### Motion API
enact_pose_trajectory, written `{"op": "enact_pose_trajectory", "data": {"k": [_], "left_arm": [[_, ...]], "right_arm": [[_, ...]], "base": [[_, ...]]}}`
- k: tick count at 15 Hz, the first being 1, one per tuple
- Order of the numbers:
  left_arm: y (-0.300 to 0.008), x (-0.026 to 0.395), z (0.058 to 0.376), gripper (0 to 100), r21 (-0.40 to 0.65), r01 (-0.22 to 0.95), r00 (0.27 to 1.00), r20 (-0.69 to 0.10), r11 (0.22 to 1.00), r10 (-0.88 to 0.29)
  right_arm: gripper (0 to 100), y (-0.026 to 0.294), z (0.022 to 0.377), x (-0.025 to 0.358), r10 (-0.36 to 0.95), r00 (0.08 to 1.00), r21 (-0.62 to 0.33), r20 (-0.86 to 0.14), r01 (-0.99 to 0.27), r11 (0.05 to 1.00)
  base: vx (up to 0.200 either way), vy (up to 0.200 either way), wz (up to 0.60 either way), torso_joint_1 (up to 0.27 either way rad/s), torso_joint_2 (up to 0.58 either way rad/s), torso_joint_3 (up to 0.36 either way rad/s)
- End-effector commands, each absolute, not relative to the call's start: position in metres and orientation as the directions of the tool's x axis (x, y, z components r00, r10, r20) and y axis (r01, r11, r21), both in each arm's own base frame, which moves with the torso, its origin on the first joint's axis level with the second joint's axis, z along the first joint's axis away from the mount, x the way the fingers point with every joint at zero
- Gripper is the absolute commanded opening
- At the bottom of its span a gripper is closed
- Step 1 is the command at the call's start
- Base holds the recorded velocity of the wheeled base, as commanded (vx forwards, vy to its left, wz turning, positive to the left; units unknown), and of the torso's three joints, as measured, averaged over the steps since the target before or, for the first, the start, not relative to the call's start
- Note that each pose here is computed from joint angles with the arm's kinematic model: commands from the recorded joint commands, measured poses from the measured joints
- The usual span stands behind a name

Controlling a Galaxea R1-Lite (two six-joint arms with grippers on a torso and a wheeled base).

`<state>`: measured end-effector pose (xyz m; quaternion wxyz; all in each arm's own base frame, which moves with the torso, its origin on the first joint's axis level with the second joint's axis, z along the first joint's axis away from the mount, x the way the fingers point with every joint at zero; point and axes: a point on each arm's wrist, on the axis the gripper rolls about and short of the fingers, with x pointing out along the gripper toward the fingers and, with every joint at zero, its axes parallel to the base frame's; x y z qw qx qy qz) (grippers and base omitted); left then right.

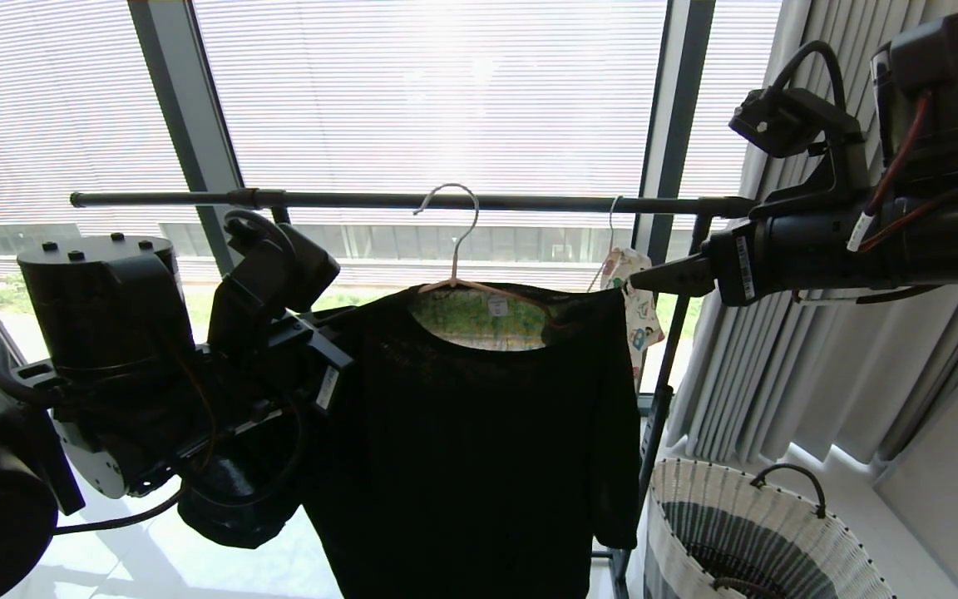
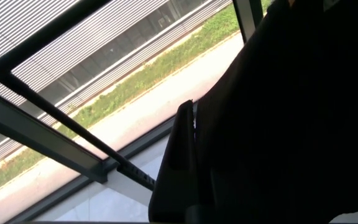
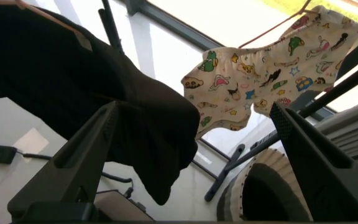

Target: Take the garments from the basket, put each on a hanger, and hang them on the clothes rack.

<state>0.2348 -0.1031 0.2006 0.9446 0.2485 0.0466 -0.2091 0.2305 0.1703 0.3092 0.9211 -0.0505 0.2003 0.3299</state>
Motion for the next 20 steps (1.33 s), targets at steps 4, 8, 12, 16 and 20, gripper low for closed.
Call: {"op": "enact_pose_trajectory", "data": {"k": [4,8,12,16,20], "left_arm": [[-0.103,0.235,0.201,0,0.438,0.419,0.908,-0.192,0.796,-0.372],[-0.104,0.235,0.201,0,0.426,0.42,0.907,-0.189,0.801,-0.375],[-0.103,0.236,0.201,0,0.43,0.41,0.912,-0.189,0.804,-0.364],[-0.103,0.235,0.202,0,0.429,0.402,0.916,-0.184,0.809,-0.357],[-0.113,0.225,0.202,0,0.34,0.452,0.892,-0.184,0.825,-0.413]], "right_arm": [[100,0.174,0.309,0.229,0.6,0.691,0.04,-0.403,-0.641,0.766],[100,0.181,0.305,0.224,0.678,0.609,0.074,-0.411,-0.719,0.691],[100,0.189,0.284,0.233,0.627,0.615,-0.02,-0.478,-0.722,0.692],[100,0.192,0.279,0.237,0.609,0.624,-0.073,-0.49,-0.726,0.684],[100,0.175,0.271,0.245,0.66,0.554,-0.217,-0.507,-0.823,0.525]], "base": [[0.0,0.0,0.0,0.0,0.0,0.0],[0.0,0.0,0.0,0.0,0.0,0.0],[0.0,0.0,0.0,0.0,0.0,0.0],[0.0,0.0,0.0,0.0,0.0,0.0],[0.0,0.0,0.0,0.0,0.0,0.0]]}}
